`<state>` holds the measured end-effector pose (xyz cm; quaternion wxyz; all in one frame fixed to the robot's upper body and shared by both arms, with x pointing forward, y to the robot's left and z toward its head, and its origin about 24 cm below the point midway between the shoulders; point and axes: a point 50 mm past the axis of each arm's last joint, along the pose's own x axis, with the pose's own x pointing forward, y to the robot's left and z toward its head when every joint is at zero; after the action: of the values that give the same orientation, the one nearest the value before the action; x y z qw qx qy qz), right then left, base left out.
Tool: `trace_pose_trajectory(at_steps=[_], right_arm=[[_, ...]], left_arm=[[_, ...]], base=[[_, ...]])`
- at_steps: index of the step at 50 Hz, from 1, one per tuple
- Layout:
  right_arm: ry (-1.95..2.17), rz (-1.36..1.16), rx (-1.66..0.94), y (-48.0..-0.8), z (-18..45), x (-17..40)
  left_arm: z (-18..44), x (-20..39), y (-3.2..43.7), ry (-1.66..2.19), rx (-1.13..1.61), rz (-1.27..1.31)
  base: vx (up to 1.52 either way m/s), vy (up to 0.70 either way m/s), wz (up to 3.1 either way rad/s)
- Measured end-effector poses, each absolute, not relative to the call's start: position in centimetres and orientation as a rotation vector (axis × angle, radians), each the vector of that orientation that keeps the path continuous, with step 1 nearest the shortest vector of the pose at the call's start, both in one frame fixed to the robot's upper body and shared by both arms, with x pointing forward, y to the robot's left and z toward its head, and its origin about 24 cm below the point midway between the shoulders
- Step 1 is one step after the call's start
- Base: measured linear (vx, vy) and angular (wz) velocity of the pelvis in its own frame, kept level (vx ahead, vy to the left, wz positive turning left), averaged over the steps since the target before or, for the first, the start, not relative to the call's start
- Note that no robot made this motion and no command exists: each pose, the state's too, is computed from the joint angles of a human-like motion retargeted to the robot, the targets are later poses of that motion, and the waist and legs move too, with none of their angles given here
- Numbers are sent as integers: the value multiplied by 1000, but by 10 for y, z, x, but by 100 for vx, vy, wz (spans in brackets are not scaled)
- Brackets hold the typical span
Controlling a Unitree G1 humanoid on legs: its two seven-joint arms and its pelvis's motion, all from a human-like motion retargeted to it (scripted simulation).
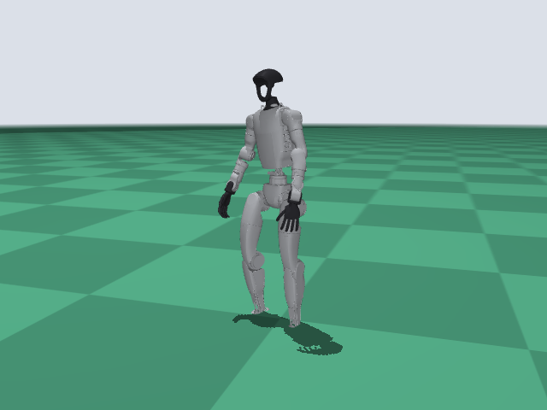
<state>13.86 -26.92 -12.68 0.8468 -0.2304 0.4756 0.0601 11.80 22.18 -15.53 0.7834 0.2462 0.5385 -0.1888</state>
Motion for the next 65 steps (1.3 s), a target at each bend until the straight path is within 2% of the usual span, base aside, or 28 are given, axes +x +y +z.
trace_pose_trajectory(at_steps=[2, 10, 32, 44, 51, 55, 59, 63, 65], right_arm=[[972, 105, -517, -285, -116, 152], [972, 110, -550, -297, -108, 160], [1017, 273, -706, -300, -107, 159], [989, 428, -756, -272, -114, 164], [822, 438, -596, -236, -105, 186], [451, 270, -354, -226, -48, 233], [-83, 101, -55, -220, 56, 264], [-643, 92, 220, -203, 169, 258], [-821, 158, 317, -187, 204, 246]], left_arm=[[-148, 129, 239, 1149, 560, -377], [-144, 129, 254, 1172, 559, -356], [-140, 130, 263, 1176, 592, -397], [-147, 126, 240, 1181, 552, -501], [-136, 160, 210, 982, 336, -439], [-83, 220, 205, 574, 9, -238], [29, 268, 213, -38, -362, -92], [162, 269, 215, -656, -569, -125], [206, 258, 204, -851, -633, -202]], base=[[15, 0, 2], [1, 0, 0], [0, 0, 0], [0, 0, 0], [0, 0, 0], [3, -1, -3], [-2, 2, -16], [0, 0, 0], [-3, 2, -1]])
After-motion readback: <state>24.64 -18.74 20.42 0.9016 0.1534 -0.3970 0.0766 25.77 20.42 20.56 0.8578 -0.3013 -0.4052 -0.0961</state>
